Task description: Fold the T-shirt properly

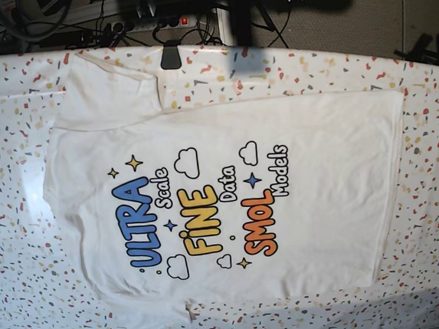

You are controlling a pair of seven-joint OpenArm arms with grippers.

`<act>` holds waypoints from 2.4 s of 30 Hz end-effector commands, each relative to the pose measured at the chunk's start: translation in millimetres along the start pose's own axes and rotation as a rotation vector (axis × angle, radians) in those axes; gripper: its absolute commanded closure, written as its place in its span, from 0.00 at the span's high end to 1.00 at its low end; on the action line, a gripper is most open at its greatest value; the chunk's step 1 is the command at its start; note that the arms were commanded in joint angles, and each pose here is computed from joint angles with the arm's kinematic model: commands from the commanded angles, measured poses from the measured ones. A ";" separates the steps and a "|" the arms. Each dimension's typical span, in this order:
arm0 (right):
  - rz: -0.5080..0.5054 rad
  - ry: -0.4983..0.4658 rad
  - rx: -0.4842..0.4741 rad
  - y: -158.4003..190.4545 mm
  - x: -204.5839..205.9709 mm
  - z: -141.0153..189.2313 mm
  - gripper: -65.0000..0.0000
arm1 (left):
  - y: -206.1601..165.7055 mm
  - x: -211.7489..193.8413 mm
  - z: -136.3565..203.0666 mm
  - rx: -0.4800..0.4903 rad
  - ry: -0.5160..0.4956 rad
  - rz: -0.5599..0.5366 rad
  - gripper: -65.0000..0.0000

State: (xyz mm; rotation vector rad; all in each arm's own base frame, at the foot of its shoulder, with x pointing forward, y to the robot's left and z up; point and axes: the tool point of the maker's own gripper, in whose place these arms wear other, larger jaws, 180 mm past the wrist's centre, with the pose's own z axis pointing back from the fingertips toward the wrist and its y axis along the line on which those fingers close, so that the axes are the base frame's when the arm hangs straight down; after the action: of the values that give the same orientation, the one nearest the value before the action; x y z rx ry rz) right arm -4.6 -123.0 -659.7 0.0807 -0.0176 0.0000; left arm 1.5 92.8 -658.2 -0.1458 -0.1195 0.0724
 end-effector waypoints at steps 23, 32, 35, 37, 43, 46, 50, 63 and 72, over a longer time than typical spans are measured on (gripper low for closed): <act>-0.002 0.015 0.006 -0.6 -5.4 0.3 0.19 | -2.5 -4.9 0.5 -0.009 0.007 0.004 0.14; -0.002 0.015 0.006 -0.6 -5.6 0.3 0.19 | -2.4 -3.6 0.5 -0.008 0.002 0.004 0.14; -0.001 0.021 0.003 -2.3 -7.8 0.5 0.19 | -2.1 -4.9 0.7 -0.008 0.003 0.004 0.14; 0.001 0.022 -0.007 -9.6 -9.4 1.2 0.19 | -2.1 -8.4 1.3 -0.008 0.006 0.002 0.14; 0.017 0.016 -0.014 -31.9 -21.7 6.9 0.19 | -1.7 -19.0 5.9 -0.010 -0.029 -0.093 0.14; 0.036 -0.019 0.022 -35.1 -30.2 13.0 0.19 | -0.4 -20.0 10.8 -0.007 -0.060 -0.098 0.14; 0.064 -0.078 0.025 -43.8 -41.5 26.0 0.18 | 1.2 -20.7 22.0 -0.002 -0.112 -0.107 0.14; 0.164 -0.332 0.153 -43.6 -34.8 125.0 0.18 | 1.2 3.4 98.2 0.044 -0.314 -0.264 0.14; 0.312 -0.436 0.163 -49.2 -21.7 211.3 0.18 | 24.8 49.2 180.9 0.120 -0.452 -0.423 0.14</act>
State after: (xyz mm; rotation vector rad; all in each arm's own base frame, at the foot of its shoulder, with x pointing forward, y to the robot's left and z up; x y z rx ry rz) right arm -29.1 -188.5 -457.6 0.2311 -0.4569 0.2965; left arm 30.2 148.3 -481.4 0.0264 -0.5872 -0.3116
